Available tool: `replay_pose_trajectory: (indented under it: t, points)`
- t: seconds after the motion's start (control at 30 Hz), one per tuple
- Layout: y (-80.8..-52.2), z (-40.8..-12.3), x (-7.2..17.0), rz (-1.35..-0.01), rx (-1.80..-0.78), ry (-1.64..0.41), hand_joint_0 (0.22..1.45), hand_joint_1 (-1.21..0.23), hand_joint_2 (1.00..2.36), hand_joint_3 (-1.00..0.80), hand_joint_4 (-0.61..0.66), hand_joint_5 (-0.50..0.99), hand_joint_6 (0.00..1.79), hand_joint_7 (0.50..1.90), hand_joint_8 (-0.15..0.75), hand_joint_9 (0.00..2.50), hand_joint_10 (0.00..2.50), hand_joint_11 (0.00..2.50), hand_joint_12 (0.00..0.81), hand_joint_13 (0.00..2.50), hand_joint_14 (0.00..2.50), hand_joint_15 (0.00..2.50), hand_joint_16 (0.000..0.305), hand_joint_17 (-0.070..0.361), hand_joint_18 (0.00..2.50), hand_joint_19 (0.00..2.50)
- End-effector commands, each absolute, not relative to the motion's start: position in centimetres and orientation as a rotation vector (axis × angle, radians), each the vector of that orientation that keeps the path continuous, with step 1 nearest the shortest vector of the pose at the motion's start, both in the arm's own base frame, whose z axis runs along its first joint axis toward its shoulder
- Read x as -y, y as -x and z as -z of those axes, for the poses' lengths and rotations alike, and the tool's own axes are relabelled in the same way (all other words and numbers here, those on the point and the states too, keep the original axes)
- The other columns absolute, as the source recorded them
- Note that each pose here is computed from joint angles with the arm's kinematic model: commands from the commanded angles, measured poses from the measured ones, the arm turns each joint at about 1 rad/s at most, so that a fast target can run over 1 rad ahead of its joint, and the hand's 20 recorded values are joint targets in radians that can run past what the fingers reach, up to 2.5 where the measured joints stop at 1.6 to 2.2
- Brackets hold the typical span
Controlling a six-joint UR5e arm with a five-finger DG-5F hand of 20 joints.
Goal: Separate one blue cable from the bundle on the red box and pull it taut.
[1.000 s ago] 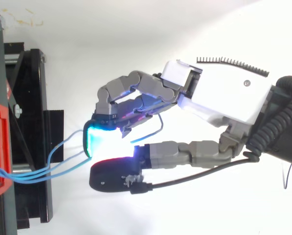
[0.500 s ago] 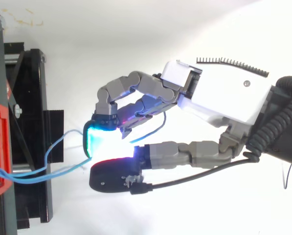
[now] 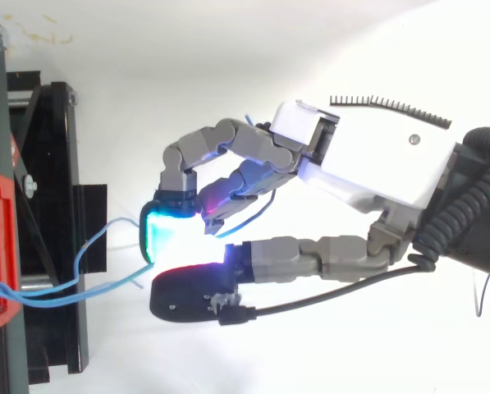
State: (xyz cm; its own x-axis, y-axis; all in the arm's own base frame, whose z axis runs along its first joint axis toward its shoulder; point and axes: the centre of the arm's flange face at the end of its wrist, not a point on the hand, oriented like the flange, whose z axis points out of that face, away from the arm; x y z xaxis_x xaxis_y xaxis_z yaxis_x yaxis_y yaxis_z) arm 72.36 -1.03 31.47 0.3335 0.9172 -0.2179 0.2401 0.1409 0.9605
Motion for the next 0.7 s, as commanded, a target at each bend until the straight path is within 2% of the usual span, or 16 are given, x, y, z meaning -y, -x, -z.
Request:
replay_pose_trajectory:
  t: [0.0,0.67]
  points:
    - [-72.38,-31.47,1.09,-0.698,-1.164,-1.37,0.55,-0.86,1.12,0.02,-0.04,-0.08,0.87,1.21,0.374,0.96,0.0,0.29,0.544,0.91,0.01,0.28,0.065,0.147,0.87,0.15]
    - [-72.37,-31.47,1.01,-0.698,-1.162,-1.372,0.56,-0.85,1.1,0.03,-0.03,-0.08,0.87,1.23,0.394,1.01,0.01,0.35,0.549,0.96,0.01,0.32,0.066,0.149,0.95,0.21]
